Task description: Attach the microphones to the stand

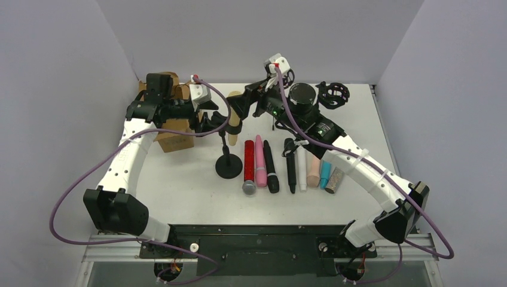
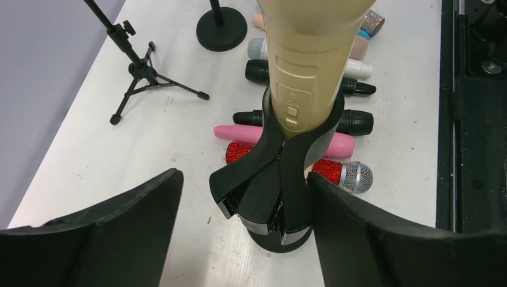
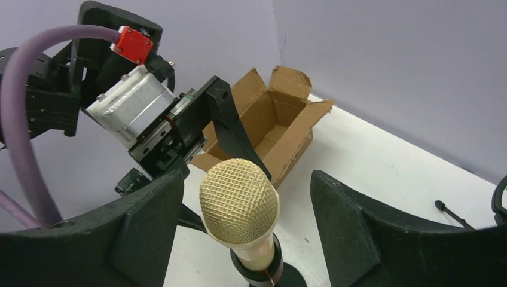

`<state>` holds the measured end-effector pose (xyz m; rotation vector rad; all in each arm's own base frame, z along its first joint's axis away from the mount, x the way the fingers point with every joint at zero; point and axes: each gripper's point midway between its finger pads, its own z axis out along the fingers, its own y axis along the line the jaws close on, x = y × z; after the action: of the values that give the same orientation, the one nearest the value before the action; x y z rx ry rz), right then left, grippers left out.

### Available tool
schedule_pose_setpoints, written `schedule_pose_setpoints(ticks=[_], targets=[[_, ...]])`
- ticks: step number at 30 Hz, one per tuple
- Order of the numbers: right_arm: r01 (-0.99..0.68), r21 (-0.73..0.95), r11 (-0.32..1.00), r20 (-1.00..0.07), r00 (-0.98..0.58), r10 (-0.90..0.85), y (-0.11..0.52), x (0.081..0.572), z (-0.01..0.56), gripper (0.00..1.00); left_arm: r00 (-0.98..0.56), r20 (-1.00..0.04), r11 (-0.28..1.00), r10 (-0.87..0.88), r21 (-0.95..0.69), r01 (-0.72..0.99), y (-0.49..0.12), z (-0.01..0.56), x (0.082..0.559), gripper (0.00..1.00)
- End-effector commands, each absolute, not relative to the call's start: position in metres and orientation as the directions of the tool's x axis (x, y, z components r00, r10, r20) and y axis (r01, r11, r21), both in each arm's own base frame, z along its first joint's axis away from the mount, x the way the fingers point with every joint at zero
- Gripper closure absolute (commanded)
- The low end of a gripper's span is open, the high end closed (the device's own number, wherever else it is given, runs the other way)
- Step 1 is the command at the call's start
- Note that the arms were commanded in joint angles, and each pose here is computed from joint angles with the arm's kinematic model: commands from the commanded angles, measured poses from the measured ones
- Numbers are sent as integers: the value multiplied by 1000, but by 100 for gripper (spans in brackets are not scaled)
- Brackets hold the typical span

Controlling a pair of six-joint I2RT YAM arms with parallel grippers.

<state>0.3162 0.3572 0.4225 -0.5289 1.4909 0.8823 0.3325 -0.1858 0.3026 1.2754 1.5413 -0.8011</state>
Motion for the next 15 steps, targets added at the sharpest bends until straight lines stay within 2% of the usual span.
schedule_pose_setpoints(ticks=[1, 5, 10, 12, 14, 15], targets=[[-806, 210, 553, -974, -125, 188, 369, 312, 435, 29, 46, -950, 231, 309, 122, 965, -188, 325, 333, 21], [-819, 217, 532, -975, -160, 153, 377, 311, 426, 37, 46, -950, 216, 309, 117, 969, -188, 325, 329, 13], [-811, 206, 547, -978, -180, 102, 377, 312, 410, 35, 35, -950, 202, 312, 102, 974, -186, 322, 325, 12], [-806, 205, 555, -978, -185, 93, 377, 313, 406, 37, 36, -950, 201, 310, 103, 974, -186, 322, 324, 12], [-806, 206, 556, -978, -182, 98, 377, 314, 407, 45, 41, -950, 203, 311, 108, 973, -185, 322, 325, 12], [-805, 209, 556, -978, -183, 103, 377, 314, 408, 54, 42, -949, 203, 311, 110, 973, -185, 322, 325, 13]])
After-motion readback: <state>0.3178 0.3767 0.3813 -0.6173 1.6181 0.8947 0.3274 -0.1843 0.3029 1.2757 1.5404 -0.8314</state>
